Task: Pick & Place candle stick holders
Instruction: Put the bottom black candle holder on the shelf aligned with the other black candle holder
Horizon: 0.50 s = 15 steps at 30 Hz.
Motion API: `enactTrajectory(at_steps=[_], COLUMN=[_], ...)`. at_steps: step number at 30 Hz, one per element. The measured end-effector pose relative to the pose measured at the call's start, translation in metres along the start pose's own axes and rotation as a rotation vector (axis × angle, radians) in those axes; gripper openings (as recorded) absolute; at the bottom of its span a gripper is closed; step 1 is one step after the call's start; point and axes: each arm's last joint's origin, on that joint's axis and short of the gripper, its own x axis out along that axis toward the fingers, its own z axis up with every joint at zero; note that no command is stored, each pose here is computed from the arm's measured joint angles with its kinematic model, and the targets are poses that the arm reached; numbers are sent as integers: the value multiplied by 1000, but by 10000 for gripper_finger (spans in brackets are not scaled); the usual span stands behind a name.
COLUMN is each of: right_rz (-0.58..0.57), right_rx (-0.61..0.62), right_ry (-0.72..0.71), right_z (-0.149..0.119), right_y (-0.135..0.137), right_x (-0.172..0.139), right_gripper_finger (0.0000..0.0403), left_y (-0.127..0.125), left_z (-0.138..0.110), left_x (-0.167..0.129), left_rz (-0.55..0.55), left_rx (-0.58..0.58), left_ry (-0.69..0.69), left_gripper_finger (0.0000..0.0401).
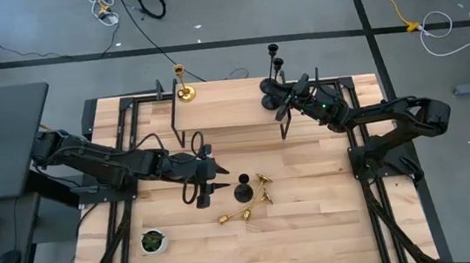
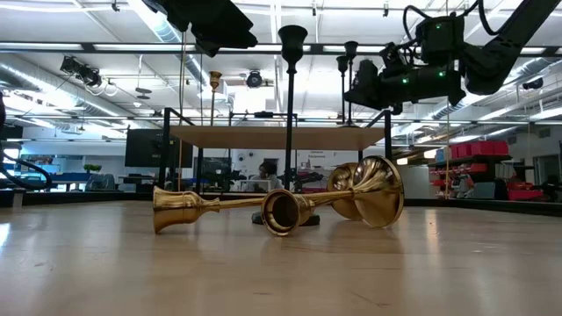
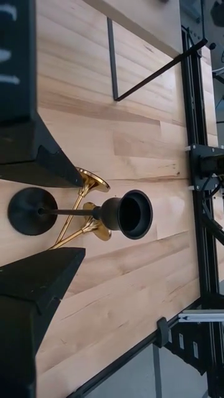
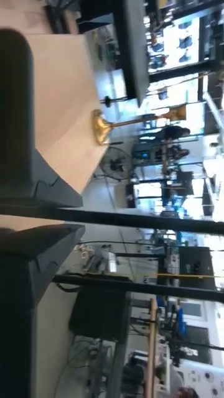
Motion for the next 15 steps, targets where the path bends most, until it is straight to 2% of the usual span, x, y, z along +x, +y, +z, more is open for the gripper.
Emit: enactTrajectory(at_steps=[10,15], right_rz=[1,27], right_rx=[-4,-7], right_ry=[-1,0], right_z=[0,0], right_y=[0,1], right_x=[0,0], right_gripper_finger=[97,135], left_y=[0,0], left_z=[0,0], left_x=[0,0], left_rz=[0,0], left_rx=[-5,-5], left_ry=[1,1], left_gripper_finger=[170,170])
